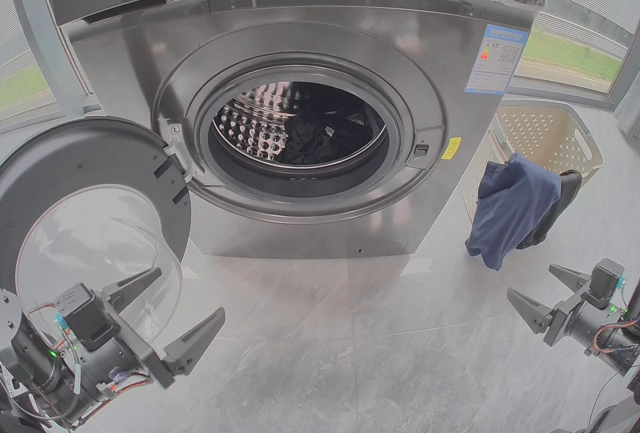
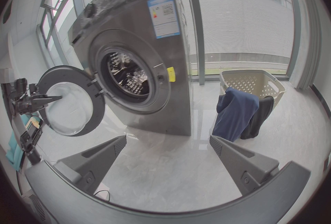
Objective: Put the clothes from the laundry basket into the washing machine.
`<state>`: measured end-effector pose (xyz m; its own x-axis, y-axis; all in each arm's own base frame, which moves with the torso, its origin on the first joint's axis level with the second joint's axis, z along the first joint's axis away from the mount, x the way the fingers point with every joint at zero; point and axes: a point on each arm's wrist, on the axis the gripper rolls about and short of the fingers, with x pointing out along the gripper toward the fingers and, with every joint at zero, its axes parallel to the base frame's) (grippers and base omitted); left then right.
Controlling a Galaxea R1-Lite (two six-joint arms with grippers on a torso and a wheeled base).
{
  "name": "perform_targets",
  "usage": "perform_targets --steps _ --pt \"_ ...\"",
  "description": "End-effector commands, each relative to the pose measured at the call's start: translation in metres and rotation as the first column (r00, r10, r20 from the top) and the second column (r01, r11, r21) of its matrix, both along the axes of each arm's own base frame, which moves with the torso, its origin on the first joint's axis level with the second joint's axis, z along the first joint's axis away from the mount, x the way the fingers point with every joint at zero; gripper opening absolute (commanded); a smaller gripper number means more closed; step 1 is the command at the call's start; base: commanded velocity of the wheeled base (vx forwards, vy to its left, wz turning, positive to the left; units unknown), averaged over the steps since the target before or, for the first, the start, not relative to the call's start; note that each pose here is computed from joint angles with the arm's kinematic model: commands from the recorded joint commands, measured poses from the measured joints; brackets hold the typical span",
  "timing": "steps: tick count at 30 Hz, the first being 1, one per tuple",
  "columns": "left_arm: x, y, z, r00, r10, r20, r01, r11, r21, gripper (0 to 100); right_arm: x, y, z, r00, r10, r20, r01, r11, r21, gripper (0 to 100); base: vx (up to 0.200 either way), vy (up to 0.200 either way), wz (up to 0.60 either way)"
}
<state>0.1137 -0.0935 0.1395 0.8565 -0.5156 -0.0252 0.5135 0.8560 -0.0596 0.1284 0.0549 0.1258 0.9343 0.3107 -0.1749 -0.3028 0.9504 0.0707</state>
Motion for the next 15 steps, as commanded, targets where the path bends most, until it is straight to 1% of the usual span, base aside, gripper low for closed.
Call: perform_targets --steps 1,2,3,4,5,8,9,11,15 --pt "-0.040 0.042 0.010 0.997 0.064 0.047 -0.062 0.997 -0.041 100 -0.044 -0.027 0.010 0.993 -0.092 0.068 0.090 0.995 0.034 100 0.000 0.000 0.00" --pt "-0.043 0.048 0.009 0.995 0.093 0.038 -0.092 0.995 -0.035 100 -0.051 -0.030 0.008 0.992 -0.104 0.066 0.102 0.994 0.031 100 0.000 0.000 0.00" --pt "-0.044 0.049 0.008 0.994 0.101 0.035 -0.099 0.994 -0.035 100 -0.052 -0.031 0.008 0.992 -0.109 0.064 0.107 0.994 0.030 100 0.000 0.000 0.00" --pt "-0.052 0.058 0.006 0.990 0.134 0.034 -0.133 0.990 -0.042 100 -0.062 -0.036 0.006 0.989 -0.131 0.067 0.129 0.991 0.027 100 0.000 0.000 0.00" --pt "-0.059 0.064 0.006 0.988 0.151 0.045 -0.149 0.988 -0.051 100 -0.070 -0.040 0.005 0.986 -0.150 0.074 0.148 0.989 0.027 100 0.000 0.000 0.00" --pt "-0.074 0.074 0.002 0.983 0.170 0.064 -0.166 0.984 -0.057 100 -0.085 -0.047 0.000 0.975 -0.203 0.087 0.201 0.979 0.030 100 0.000 0.000 0.00" --pt "-0.080 0.079 -0.002 0.979 0.192 0.061 -0.189 0.981 -0.053 100 -0.092 -0.050 -0.002 0.968 -0.229 0.103 0.227 0.973 0.036 100 0.000 -0.200 0.00" --pt "-0.088 0.085 -0.009 0.970 0.238 0.054 -0.236 0.971 -0.042 100 -0.104 -0.053 -0.006 0.956 -0.261 0.130 0.257 0.965 0.047 100 0.000 -0.200 0.00" --pt "-0.102 0.091 -0.018 0.969 0.241 0.061 -0.238 0.970 -0.054 100 -0.124 -0.057 -0.019 0.946 -0.287 0.149 0.282 0.958 0.054 100 0.000 -0.200 0.00"
